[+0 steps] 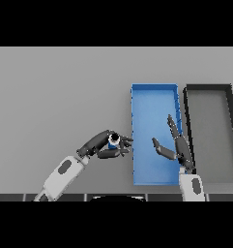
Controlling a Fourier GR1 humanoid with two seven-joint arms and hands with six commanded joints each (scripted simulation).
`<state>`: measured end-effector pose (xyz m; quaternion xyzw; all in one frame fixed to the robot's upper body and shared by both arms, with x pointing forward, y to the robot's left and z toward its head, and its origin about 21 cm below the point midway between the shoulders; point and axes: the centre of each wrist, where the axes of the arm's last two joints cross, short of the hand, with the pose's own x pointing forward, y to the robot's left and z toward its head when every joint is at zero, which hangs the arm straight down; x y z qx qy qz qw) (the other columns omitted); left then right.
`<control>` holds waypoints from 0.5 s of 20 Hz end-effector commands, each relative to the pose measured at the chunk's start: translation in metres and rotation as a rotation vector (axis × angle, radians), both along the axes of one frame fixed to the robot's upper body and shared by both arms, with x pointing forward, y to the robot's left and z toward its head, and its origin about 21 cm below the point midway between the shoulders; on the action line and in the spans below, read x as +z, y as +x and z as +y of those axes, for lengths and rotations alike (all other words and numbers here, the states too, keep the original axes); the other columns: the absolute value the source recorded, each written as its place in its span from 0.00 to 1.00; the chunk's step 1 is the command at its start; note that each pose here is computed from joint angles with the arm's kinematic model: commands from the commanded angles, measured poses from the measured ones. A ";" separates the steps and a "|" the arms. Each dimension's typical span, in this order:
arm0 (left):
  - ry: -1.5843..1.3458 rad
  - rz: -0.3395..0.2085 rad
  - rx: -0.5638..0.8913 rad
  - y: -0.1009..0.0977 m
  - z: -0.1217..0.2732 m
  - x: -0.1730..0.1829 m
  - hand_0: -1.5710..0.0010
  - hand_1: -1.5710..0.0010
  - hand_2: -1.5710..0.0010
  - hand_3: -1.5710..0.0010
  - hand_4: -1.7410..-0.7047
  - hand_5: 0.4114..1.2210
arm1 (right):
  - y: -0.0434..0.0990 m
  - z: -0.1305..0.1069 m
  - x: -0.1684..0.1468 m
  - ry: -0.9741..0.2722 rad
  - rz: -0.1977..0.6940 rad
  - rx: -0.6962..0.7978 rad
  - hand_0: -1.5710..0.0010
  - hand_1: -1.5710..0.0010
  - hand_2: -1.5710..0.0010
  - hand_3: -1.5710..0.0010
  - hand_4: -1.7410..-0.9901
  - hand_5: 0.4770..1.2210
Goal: Pick up the blue pipe and place it into the blue bin.
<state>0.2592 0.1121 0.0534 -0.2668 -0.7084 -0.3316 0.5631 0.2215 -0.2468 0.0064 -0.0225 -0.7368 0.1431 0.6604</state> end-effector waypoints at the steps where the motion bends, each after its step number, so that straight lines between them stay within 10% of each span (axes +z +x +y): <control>1: 0.007 -0.003 0.004 -0.001 0.001 0.000 0.00 0.00 0.00 0.08 0.01 1.00 | 0.000 0.002 -0.002 0.002 0.000 0.001 1.00 1.00 1.00 1.00 0.71 0.19; 10: 0.006 -0.001 -0.002 0.000 0.000 -0.002 0.00 0.00 0.00 0.08 0.01 1.00 | 0.013 -0.008 0.078 0.112 -0.067 0.372 1.00 1.00 1.00 1.00 0.65 0.07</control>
